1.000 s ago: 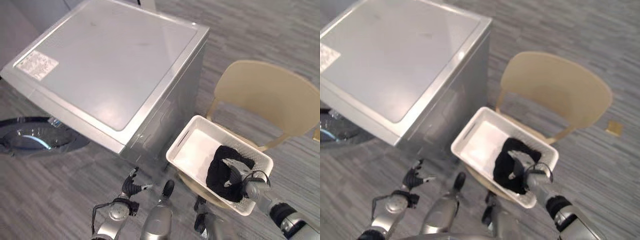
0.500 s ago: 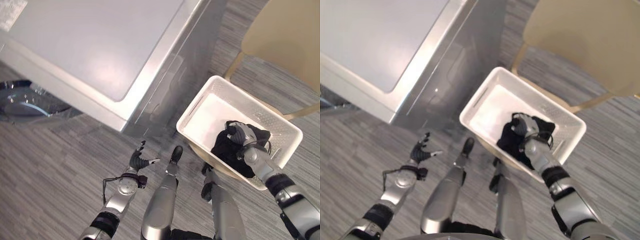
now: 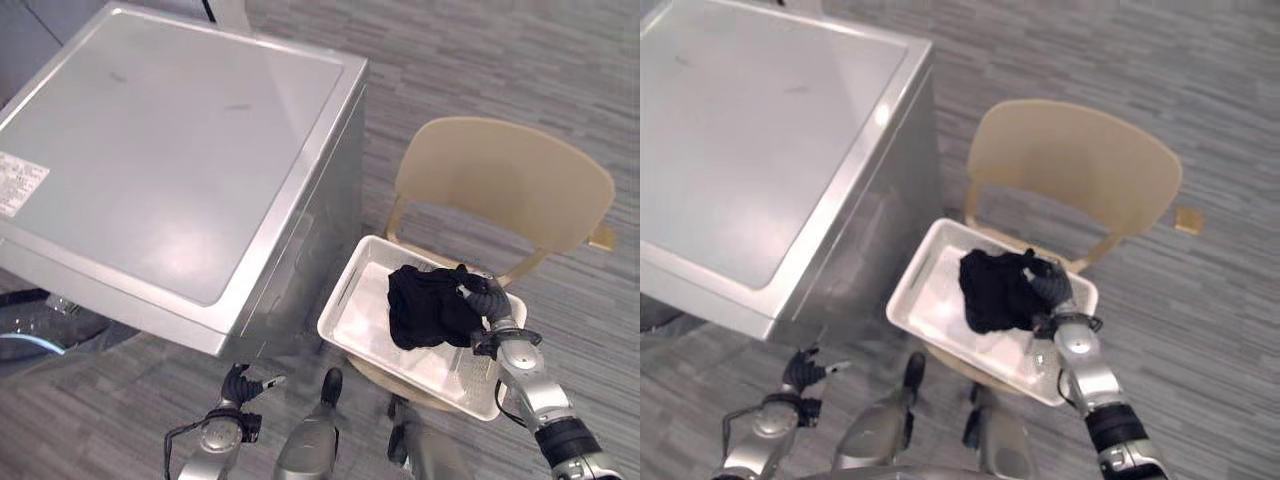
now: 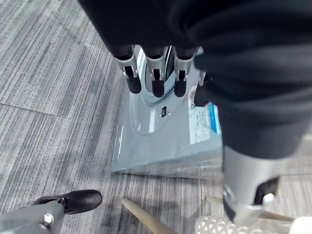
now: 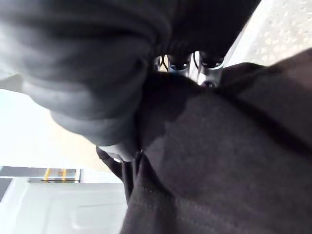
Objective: Grab the laundry basket,head to the washer,open it,put in the laundry and shut it.
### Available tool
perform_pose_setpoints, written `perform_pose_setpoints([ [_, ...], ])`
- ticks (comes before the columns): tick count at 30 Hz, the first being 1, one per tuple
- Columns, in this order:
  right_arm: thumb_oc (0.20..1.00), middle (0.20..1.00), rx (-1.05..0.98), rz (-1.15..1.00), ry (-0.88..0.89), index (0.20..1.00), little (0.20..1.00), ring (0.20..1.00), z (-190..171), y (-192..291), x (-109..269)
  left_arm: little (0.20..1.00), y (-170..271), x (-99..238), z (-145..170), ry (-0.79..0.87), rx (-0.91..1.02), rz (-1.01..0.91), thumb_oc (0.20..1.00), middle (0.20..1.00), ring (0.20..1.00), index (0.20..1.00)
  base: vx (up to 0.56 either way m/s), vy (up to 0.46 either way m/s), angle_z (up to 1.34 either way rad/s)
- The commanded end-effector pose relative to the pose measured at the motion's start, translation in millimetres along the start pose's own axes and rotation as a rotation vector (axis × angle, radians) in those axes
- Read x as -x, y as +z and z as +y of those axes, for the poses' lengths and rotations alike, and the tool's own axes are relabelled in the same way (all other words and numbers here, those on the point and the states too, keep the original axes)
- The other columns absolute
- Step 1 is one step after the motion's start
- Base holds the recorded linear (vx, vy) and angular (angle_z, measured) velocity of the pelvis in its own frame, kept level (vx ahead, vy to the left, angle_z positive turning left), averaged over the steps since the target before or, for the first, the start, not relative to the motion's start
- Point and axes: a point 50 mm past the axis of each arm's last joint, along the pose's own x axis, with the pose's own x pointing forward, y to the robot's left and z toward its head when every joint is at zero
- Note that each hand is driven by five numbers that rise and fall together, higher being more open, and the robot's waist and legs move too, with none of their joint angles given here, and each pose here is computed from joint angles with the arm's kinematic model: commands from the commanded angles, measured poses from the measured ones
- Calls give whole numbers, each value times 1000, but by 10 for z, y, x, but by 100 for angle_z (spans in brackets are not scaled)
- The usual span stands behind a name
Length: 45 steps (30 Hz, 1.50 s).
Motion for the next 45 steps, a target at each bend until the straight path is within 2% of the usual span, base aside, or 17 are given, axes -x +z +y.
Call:
perform_pose_setpoints([
  [1, 200, 200, -75, -175, 42, 200, 200, 200, -11, 315, -6, 1000, 398, -84, 35, -15, 5, -183, 1000, 1000, 1000, 1000, -6, 135, -40],
  [4, 200, 200, -88, -280, 91, 200, 200, 200, 91, 546, 4, 1000, 442, -68, 107, 9, 22, -205, 1000, 1000, 1000, 1000, -168, 61, -56],
  [9, 200, 200, -114, -342, 100, 200, 200, 200, 88, 646, 70, 1000, 556, -99, 152, 18, -6, -243, 1000, 1000, 1000, 1000, -179, -54, -6],
  [19, 200, 200, -119, -292, 59, 200, 200, 200, 1, 533, 56, 1000, 706, -91, 6, -30, -5, -314, 1000, 1000, 1000, 1000, -225, -176, 63],
  [25, 200, 200, -71, -316, 109, 200, 200, 200, -38, 604, 131, 1000, 1067, -8, -104, -121, -84, -489, 1000, 1000, 1000, 1000, -283, -16, 95],
  [26, 200, 200, -81, -339, 145, 200, 200, 200, -6, 668, 139, 1000, 1288, 13, -222, -190, -142, -579, 1000, 1000, 1000, 1000, -94, 53, 117],
  [30, 200, 200, -149, -394, 193, 200, 200, 200, 57, 807, 151, 1000, 1600, 33, -463, -269, -275, -708, 1000, 1000, 1000, 1000, 12, 137, 94],
  [36, 200, 200, -246, -426, 315, 200, 200, 200, 321, 942, 119, 1000, 1894, 54, -670, -312, -361, -818, 1000, 1000, 1000, 1000, 11, 120, 18],
  [45, 200, 200, -476, -457, 593, 200, 200, 200, 1051, 1252, 133, 1000, 2330, 60, -1067, -340, -435, -953, 1000, 1000, 1000, 1000, -5, 72, 1],
])
